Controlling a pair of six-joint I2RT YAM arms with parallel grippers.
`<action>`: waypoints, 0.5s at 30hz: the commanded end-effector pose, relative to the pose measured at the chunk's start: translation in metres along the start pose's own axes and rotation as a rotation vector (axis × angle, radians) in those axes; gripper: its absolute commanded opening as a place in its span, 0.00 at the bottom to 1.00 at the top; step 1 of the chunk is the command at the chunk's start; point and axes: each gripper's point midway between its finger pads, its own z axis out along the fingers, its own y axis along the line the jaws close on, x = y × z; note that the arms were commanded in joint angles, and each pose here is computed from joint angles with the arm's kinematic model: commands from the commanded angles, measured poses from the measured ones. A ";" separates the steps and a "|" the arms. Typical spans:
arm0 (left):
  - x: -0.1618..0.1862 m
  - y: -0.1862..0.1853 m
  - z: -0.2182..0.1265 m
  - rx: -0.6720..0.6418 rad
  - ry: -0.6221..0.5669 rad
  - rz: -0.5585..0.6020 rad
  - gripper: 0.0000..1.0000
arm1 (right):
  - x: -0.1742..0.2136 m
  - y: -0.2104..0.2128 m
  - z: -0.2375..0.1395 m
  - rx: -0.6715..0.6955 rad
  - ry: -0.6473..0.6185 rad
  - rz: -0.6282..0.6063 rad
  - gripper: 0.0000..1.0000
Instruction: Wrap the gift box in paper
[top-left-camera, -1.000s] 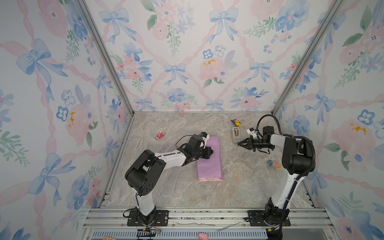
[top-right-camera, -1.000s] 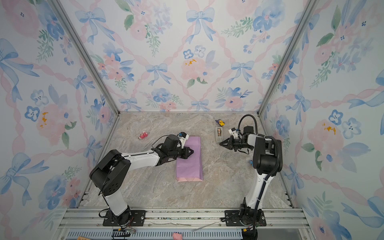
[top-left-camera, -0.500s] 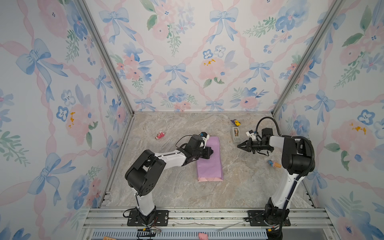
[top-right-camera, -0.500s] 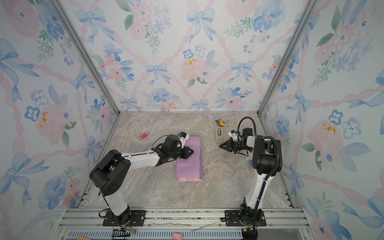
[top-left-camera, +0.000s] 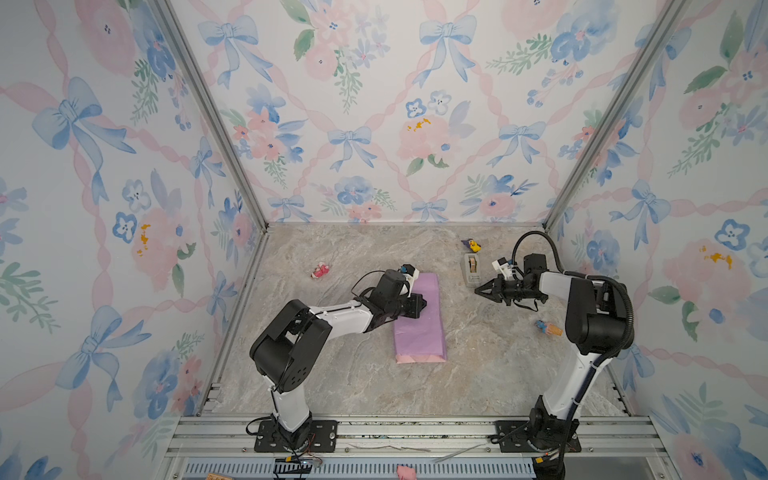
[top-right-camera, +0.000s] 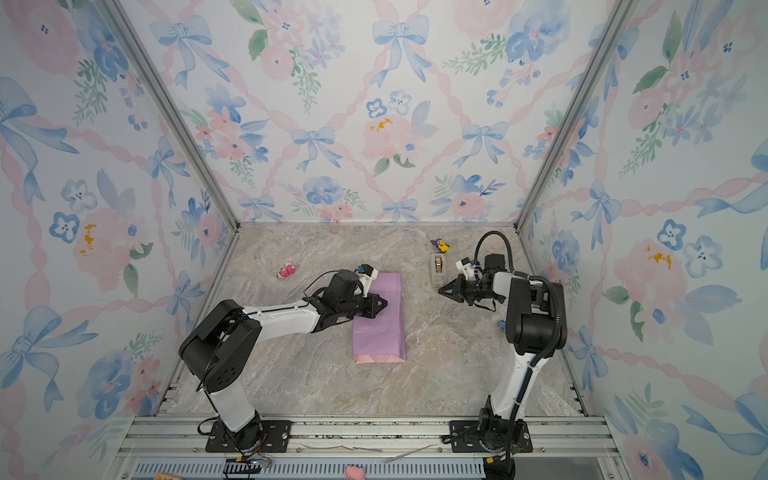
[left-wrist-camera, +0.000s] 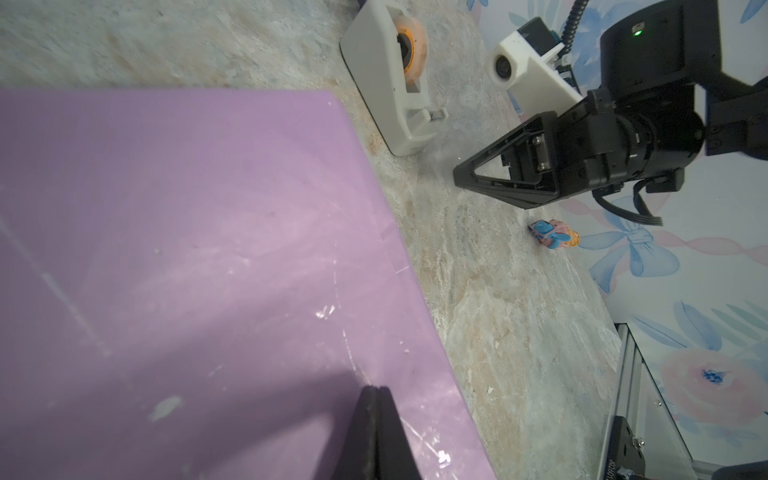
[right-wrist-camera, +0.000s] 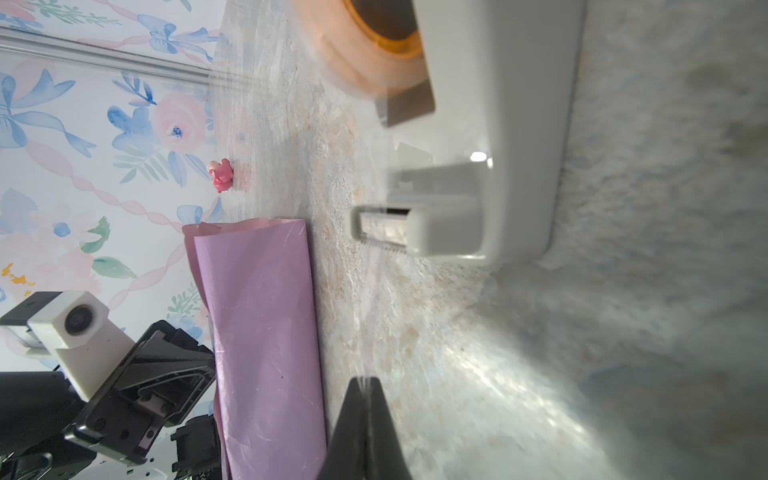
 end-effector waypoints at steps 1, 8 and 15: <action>0.048 0.025 0.000 -0.088 0.143 -0.033 0.06 | 0.018 -0.005 0.003 0.031 0.048 0.049 0.00; 0.048 0.025 0.000 -0.091 0.140 -0.034 0.06 | 0.015 -0.015 0.010 0.038 0.044 0.073 0.00; 0.047 0.025 -0.001 -0.093 0.137 -0.034 0.06 | 0.011 -0.033 0.010 0.071 0.025 0.126 0.00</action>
